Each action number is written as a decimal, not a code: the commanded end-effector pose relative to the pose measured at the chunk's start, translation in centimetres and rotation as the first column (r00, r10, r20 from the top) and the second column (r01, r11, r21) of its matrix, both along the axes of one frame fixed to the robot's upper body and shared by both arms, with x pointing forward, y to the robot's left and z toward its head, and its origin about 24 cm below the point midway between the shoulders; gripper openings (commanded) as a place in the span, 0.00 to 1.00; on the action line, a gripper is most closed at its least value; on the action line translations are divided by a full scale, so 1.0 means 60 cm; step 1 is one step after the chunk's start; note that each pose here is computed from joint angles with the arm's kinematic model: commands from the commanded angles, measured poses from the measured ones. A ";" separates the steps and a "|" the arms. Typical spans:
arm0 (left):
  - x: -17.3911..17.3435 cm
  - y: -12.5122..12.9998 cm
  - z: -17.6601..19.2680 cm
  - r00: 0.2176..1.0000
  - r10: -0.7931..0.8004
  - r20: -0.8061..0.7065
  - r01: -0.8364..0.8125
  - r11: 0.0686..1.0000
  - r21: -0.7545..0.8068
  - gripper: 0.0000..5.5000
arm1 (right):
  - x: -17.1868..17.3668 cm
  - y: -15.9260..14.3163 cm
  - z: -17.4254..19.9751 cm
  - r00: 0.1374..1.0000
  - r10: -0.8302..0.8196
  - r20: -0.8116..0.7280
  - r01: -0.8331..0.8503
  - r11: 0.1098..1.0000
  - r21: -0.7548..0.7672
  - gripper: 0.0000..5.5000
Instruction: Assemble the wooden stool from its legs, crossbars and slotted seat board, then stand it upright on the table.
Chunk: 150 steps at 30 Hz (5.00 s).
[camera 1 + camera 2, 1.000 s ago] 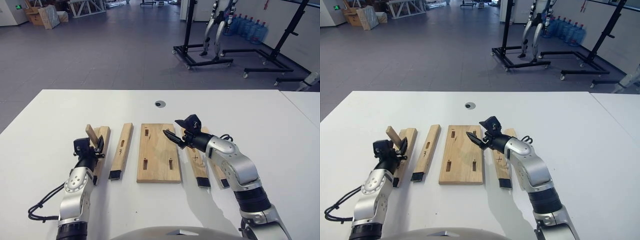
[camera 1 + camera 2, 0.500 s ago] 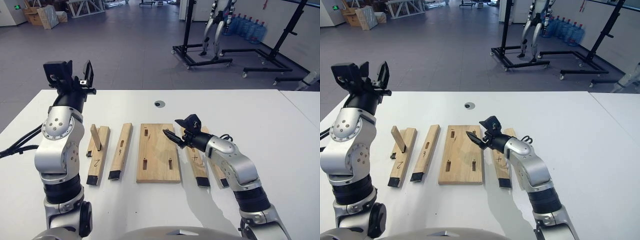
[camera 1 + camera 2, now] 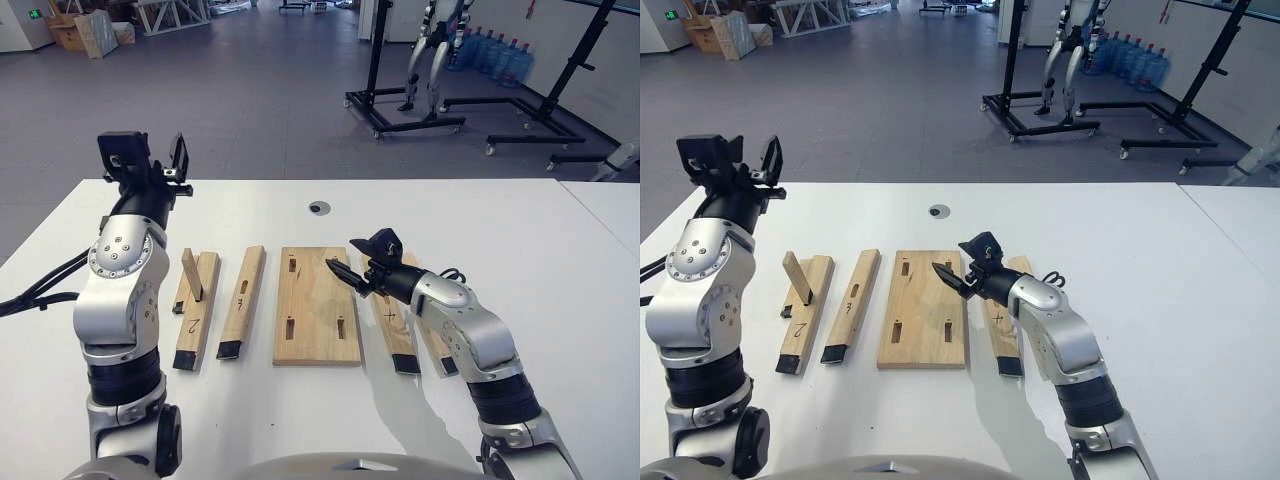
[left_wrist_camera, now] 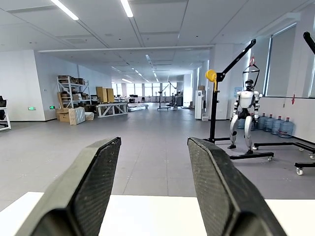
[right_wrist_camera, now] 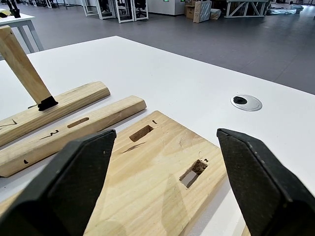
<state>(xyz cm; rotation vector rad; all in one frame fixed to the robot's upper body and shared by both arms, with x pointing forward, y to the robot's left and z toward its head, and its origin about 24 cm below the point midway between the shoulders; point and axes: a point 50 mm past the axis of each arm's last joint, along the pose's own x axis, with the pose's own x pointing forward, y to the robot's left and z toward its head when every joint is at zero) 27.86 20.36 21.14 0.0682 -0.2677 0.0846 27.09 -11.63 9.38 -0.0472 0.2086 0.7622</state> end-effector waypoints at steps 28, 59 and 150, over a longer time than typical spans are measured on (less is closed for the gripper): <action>-0.015 0.004 0.090 0.994 0.052 0.092 -0.053 0.999 0.008 0.45 | 0.002 -0.001 0.022 1.000 -0.022 0.016 0.021 0.998 0.055 0.69; -0.046 0.038 0.015 0.728 -0.059 -0.683 0.206 0.969 0.136 0.84 | 0.002 -0.034 0.017 0.989 -0.147 0.030 0.145 0.987 0.067 0.69; 0.001 -0.011 -0.024 0.636 -0.676 -0.372 0.557 0.736 -0.385 0.37 | 0.056 -0.094 0.128 0.994 -0.103 -0.035 0.108 0.893 0.438 0.69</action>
